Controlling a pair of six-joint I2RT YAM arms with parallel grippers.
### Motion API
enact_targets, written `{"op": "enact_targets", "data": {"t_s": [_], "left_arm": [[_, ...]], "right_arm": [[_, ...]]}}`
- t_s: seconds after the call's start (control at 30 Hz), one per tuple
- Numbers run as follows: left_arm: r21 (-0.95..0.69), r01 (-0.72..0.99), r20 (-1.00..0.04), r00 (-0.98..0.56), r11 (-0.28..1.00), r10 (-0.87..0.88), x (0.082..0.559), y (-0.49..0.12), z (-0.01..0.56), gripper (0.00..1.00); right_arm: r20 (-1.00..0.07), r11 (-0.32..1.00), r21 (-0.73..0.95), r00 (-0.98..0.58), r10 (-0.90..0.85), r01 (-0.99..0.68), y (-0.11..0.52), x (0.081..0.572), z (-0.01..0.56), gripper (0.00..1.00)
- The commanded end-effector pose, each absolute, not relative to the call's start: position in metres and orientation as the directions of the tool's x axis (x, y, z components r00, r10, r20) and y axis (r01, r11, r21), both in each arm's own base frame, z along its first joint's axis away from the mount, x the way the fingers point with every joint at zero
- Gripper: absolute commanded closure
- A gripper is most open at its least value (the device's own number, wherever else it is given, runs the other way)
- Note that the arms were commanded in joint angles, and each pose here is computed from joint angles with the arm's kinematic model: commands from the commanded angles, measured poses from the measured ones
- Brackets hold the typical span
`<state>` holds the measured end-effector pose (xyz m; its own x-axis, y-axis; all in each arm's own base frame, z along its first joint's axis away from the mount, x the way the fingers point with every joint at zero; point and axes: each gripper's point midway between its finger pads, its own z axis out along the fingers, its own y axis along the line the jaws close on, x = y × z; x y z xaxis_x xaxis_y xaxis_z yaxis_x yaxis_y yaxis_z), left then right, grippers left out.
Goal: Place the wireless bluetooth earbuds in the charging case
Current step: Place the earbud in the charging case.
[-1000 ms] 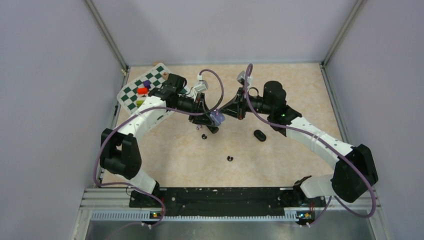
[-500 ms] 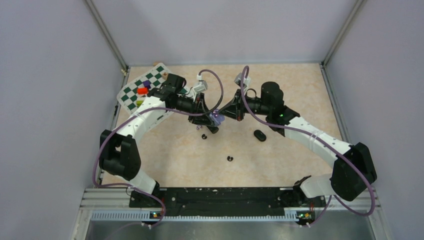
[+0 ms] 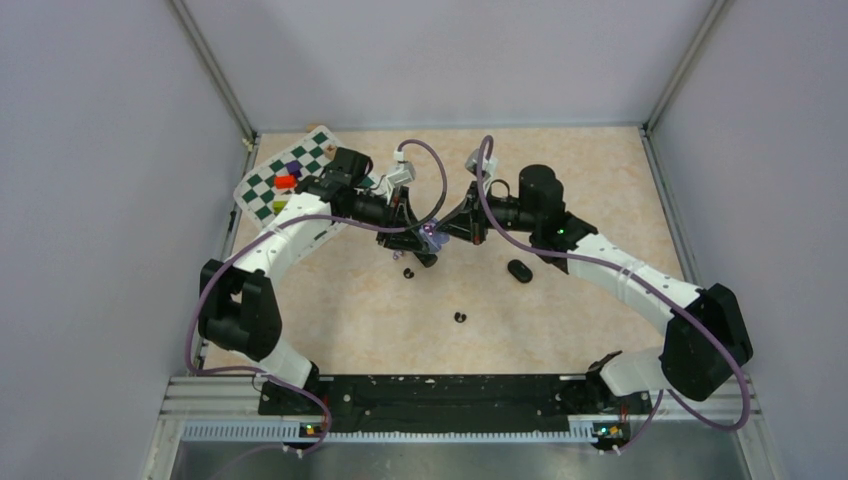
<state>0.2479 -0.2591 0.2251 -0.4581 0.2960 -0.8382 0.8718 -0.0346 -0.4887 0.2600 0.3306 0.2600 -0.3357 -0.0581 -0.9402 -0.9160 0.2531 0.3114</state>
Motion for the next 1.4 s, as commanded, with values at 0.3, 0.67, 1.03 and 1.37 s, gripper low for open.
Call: {"op": "enact_targets", "data": {"t_s": [0.3,0.67,1.03,1.37], "left_arm": [[-0.439,0.896,-0.872,-0.407,-0.067,0.272,0.24,-0.258,0.24,1.0],[-0.441,0.895,-0.87,-0.409,-0.065,0.275,0.24,-0.258,0.238,1.0],[-0.437,0.897,-0.873,-0.405,-0.066,0.274,0.24,-0.258,0.24,1.0],[-0.436,0.898,-0.873,-0.404,-0.065,0.273,0.24,-0.257,0.24,1.0]], "right_arm": [[-0.955,0.218,0.269,-0.288,-0.064,-0.938,0.34,0.256,0.272,1.0],[-0.956,0.218,0.267,-0.287,-0.064,-0.939,0.34,0.256,0.273,1.0],[-0.96,0.212,0.253,-0.272,-0.062,-0.944,0.338,0.253,0.281,0.88],[-0.956,0.208,0.278,-0.29,-0.031,-0.938,0.34,0.253,0.285,0.89]]}}
